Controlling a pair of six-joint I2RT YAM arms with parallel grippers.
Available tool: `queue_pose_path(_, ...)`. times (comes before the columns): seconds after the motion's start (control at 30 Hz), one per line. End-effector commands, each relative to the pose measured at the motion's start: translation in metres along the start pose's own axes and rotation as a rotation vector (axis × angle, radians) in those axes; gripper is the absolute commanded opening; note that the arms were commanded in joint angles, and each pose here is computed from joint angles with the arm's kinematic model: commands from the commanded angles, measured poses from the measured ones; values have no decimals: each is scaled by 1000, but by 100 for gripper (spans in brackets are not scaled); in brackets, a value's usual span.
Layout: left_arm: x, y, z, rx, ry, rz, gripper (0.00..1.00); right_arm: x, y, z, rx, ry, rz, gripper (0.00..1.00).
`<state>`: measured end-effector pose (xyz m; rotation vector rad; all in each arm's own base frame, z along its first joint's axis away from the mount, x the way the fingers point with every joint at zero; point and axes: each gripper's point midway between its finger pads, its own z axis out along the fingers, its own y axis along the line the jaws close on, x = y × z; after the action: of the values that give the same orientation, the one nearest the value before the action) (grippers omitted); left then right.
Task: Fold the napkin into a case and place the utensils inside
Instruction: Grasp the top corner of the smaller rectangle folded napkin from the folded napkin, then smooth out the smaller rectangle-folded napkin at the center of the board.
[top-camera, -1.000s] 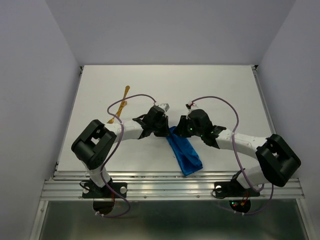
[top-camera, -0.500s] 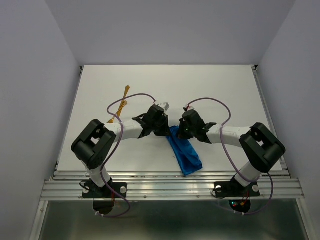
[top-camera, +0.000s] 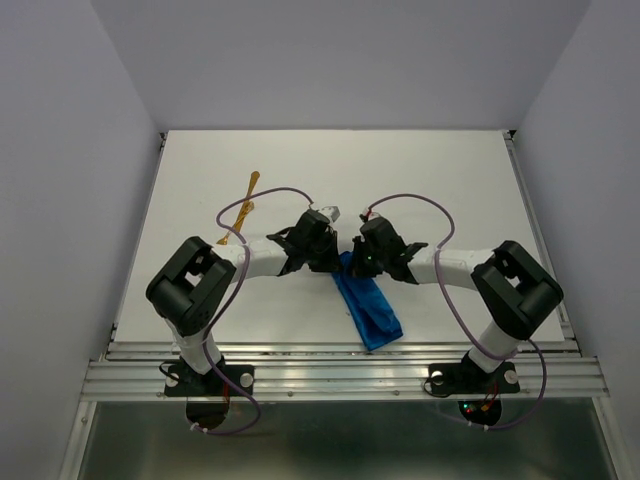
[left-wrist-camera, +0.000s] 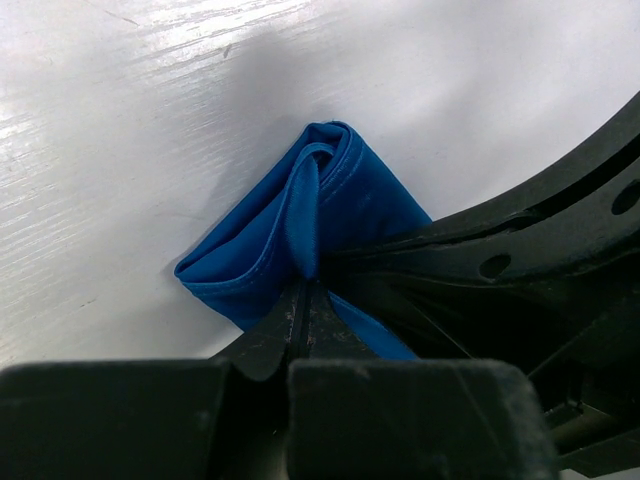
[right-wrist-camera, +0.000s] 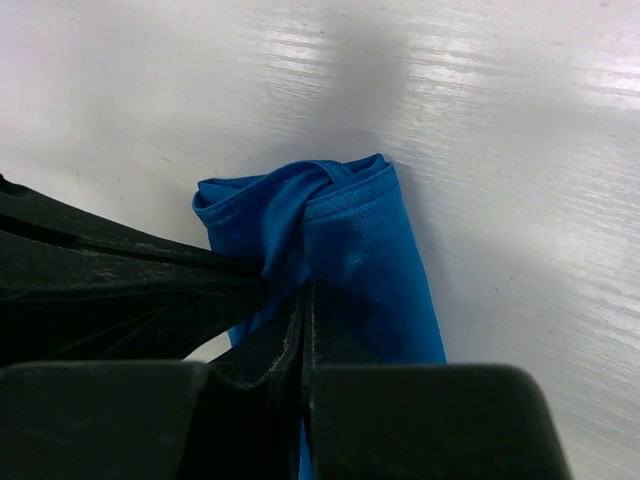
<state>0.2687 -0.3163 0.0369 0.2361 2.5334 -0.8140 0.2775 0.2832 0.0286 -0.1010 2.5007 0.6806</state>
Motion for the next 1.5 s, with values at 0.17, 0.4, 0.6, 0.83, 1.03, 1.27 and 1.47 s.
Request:
queue_pose_path(0.17,-15,-7,2,18,-28,27,0,-11,33,5,-113,-14,-35,1)
queue_pose_path(0.4,-22,-9,0,12,-32,53,0,-11,36,2,-105,-10,-35,1)
queue_pose_path(0.6,-21,-7,0,4,-28,55,0,-28,23,-27,-1,-60,-108,9)
queue_pose_path(0.83,-25,-10,-4,8,-38,53,0,-4,-3,-45,100,36,-195,32)
queue_pose_path(1.03,-26,-11,-3,12,-38,48,0,20,-5,-59,109,119,-259,49)
queue_pose_path(1.27,-26,-12,-1,14,-33,48,0,36,-8,-64,128,158,-297,50)
queue_pose_path(1.47,-25,-13,-2,17,-33,48,0,44,-8,-59,163,164,-338,47)
